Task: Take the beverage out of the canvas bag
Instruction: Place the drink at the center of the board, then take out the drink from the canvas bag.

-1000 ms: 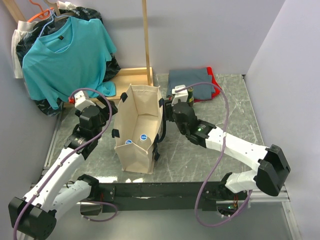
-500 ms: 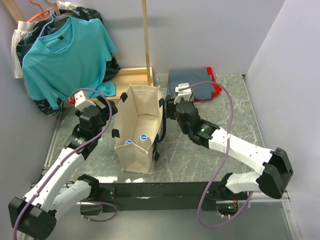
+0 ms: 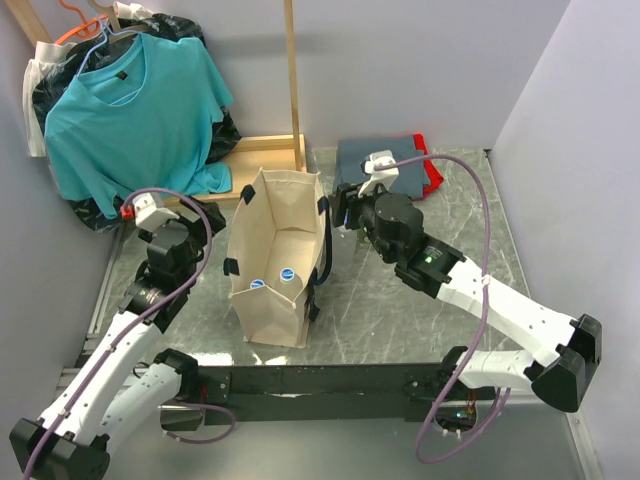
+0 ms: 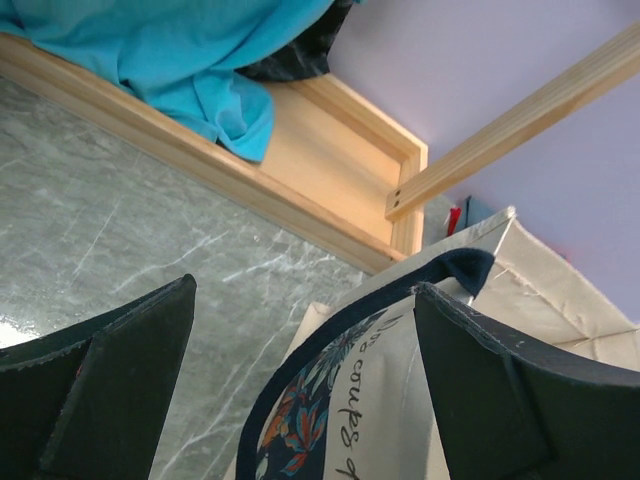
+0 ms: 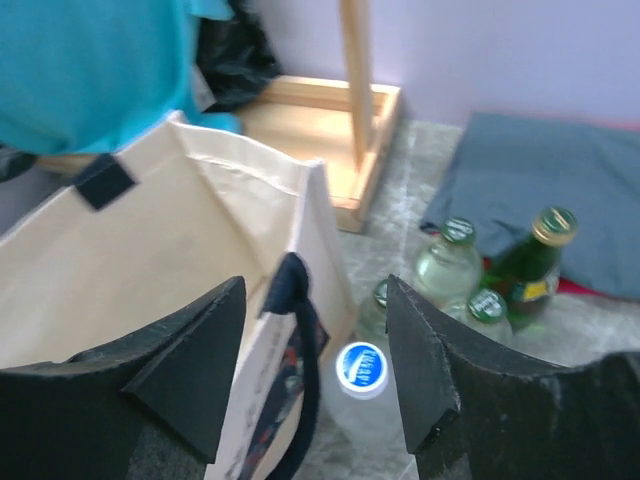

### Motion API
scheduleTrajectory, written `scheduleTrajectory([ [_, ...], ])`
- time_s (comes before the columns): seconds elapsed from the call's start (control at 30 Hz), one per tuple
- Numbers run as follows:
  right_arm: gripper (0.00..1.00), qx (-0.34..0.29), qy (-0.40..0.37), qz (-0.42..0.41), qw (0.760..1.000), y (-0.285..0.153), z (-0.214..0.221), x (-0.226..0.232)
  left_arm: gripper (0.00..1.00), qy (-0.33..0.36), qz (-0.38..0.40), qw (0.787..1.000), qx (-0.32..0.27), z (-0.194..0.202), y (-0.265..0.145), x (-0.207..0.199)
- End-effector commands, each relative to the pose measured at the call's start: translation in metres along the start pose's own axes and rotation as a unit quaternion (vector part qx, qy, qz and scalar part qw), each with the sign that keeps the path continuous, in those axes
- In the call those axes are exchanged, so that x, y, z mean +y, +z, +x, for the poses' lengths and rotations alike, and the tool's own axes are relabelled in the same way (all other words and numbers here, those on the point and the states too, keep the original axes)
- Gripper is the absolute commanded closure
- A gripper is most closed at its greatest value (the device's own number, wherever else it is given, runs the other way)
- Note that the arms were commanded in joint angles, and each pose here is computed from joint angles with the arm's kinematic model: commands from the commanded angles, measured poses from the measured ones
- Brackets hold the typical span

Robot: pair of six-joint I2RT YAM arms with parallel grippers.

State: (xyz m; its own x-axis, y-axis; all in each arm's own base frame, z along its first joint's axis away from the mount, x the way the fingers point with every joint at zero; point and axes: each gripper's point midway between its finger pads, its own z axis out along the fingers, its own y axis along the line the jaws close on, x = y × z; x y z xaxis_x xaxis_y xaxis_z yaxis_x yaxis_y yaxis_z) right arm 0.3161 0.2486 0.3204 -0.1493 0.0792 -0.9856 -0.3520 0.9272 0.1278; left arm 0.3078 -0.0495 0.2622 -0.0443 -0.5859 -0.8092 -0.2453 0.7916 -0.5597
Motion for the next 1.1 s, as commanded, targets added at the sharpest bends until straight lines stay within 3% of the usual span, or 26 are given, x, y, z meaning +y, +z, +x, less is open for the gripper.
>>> scheduleTrajectory([
  [0.0,0.34,-0.021,0.0,-0.06,0.998,-0.014,-0.04,0.021,0.04,-0.019,-0.006,1.0,-0.021,-0.011,-0.001,0.0],
  [0.23,0.33,0.008,-0.023,-0.12,0.992,-0.015,-0.043,0.046,0.04,-0.018,-0.004,1.0,-0.017,-0.01,-0.001,-0.001],
  [0.47,0.32,0.076,-0.057,-0.193,0.977,-0.012,-0.032,0.083,0.04,-0.014,-0.002,1.0,-0.01,-0.007,0.002,-0.004],
  [1.07,0.32,0.122,-0.088,-0.254,0.955,-0.013,-0.012,0.116,0.04,-0.012,-0.001,1.0,-0.009,-0.005,0.003,-0.004],
])
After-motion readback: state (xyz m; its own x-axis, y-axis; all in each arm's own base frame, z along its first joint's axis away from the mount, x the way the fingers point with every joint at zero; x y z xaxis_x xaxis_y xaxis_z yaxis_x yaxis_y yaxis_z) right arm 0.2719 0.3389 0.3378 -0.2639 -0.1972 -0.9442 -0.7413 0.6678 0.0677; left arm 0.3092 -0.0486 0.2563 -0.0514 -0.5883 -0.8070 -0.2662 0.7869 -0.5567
